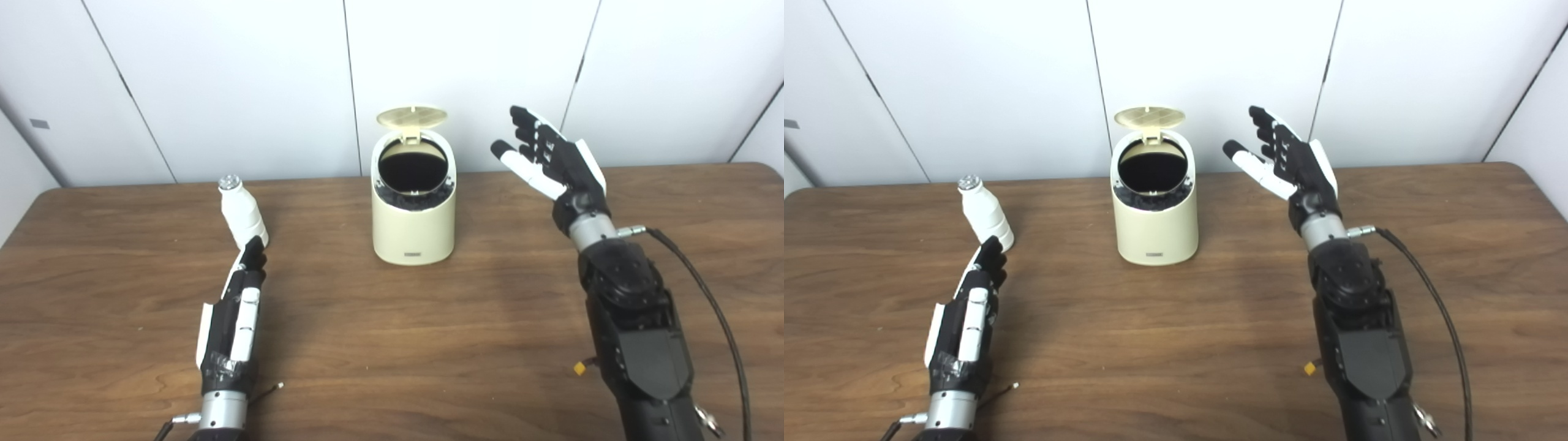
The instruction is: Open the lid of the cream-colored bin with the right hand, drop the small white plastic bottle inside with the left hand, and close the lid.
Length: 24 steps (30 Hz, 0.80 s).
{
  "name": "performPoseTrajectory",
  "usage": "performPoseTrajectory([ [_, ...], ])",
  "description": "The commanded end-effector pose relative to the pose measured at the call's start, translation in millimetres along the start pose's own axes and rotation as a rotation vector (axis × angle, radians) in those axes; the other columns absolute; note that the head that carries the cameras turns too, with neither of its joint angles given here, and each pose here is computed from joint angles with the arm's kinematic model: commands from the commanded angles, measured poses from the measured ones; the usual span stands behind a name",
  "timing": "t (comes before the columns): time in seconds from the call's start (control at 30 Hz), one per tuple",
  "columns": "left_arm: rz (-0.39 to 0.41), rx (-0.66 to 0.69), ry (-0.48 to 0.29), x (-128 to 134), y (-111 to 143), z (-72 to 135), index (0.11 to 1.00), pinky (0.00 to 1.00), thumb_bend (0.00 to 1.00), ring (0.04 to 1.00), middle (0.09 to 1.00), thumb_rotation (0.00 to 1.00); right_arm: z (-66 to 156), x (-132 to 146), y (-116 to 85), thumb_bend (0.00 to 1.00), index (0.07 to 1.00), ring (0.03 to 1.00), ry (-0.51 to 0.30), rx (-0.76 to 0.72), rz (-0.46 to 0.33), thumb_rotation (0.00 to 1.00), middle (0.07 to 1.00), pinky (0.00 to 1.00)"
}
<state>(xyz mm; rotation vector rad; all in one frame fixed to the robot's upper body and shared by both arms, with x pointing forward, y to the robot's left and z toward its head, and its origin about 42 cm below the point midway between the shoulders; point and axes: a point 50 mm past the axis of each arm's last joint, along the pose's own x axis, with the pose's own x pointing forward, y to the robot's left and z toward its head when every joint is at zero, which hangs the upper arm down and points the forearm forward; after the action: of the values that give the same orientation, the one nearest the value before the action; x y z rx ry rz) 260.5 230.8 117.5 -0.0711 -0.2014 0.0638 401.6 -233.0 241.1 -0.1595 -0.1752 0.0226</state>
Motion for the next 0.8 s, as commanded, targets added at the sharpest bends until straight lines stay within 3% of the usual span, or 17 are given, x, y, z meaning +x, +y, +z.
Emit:
performPoseTrajectory([
  [0.0,0.009,0.004,0.077,-12.5,5.2,-19.4,0.954,1.0,0.53,0.979,0.969,0.82,17.9,-1.7,-4.6,0.53,0.905,0.926,-0.093,0.021,-0.005,0.51,0.917,0.93],
  [0.13,0.013,-0.002,0.078,-12.2,5.6,-19.5,0.957,1.0,0.52,0.975,0.967,0.81,0.3,-23.1,-14.3,0.51,0.903,0.934,-0.076,0.013,-0.011,0.62,0.928,0.94],
  [0.3,0.006,0.0,0.077,-11.8,6.9,-19.7,0.969,1.0,0.52,0.982,0.976,0.82,-25.6,-47.7,-24.1,0.5,0.885,0.923,-0.035,0.031,-0.041,0.63,0.908,0.95],
  [0.77,0.012,0.005,0.078,-10.2,8.6,-18.0,0.967,1.0,0.5,0.983,0.977,0.82,-76.2,-105.5,-37.2,0.59,0.922,0.949,0.042,0.04,-0.091,0.85,0.935,0.95],
])
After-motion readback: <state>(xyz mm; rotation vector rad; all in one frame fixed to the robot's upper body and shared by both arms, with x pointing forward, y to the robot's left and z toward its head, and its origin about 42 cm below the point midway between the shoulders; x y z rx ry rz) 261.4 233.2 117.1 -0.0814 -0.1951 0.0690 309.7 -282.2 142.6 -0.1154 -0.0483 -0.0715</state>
